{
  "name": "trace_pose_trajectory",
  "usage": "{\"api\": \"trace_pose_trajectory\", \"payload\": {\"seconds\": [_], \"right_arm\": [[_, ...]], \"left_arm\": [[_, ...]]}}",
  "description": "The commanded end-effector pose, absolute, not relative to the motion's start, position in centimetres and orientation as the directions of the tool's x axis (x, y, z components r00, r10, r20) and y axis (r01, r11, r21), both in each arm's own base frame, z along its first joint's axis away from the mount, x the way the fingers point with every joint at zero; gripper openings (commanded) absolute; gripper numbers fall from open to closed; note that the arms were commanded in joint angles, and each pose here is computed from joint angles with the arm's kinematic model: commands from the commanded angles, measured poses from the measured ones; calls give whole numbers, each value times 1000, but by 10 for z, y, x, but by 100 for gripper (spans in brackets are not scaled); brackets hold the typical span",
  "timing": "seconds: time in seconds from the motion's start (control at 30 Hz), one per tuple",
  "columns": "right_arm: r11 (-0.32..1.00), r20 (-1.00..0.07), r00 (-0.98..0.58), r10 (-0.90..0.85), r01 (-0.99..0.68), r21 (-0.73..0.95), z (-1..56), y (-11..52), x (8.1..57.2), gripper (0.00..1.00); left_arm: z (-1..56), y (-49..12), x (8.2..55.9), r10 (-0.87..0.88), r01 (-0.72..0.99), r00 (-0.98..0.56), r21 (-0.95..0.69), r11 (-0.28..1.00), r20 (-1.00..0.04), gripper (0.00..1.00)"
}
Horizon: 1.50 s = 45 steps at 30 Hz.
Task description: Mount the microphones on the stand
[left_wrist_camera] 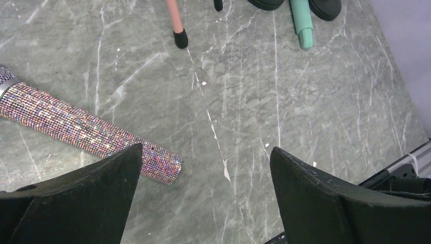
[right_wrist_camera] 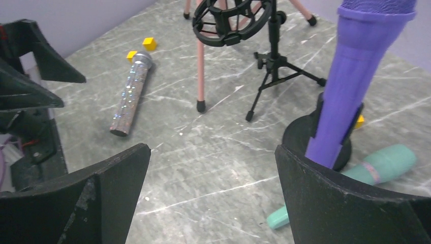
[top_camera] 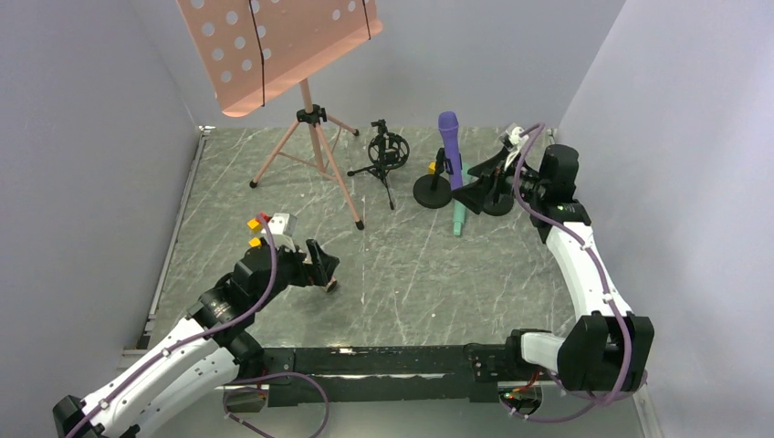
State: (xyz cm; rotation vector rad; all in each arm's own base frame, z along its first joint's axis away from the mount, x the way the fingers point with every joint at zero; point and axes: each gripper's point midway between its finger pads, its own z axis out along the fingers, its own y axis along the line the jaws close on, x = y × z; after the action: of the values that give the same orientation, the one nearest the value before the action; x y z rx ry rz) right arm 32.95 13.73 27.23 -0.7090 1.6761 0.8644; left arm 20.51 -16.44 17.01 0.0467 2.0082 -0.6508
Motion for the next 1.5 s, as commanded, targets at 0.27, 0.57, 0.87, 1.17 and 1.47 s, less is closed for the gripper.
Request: {"api": "trace_pose_trajectory", "payload": {"seconds": [0.27, 0.57, 0.87, 1.17, 1.47], "right_arm": [[450, -958, -277, 78, -847, 282, 278, 153, 323, 100], [442, -950, -297, 98, -842, 309, 274, 154, 324, 100], [430, -953, -289, 88, -852, 298, 275, 155, 320, 100], [422, -957, -279, 79, -861, 286, 277, 155, 317, 100], [418, -958, -277, 72, -864, 281, 276, 155, 316, 100]], "left_arm": [[242, -220, 245, -320, 429, -458, -522, 738, -829, 99], [295, -262, 314, -598, 327, -485, -766, 553, -639, 96], [310, -297, 382, -684, 212, -494, -838, 504, -536, 94], [274, -284, 407, -718, -31, -477, -807, 589, -506, 93], [270, -296, 440, -713, -20, -477, -804, 594, -515, 85]]}}
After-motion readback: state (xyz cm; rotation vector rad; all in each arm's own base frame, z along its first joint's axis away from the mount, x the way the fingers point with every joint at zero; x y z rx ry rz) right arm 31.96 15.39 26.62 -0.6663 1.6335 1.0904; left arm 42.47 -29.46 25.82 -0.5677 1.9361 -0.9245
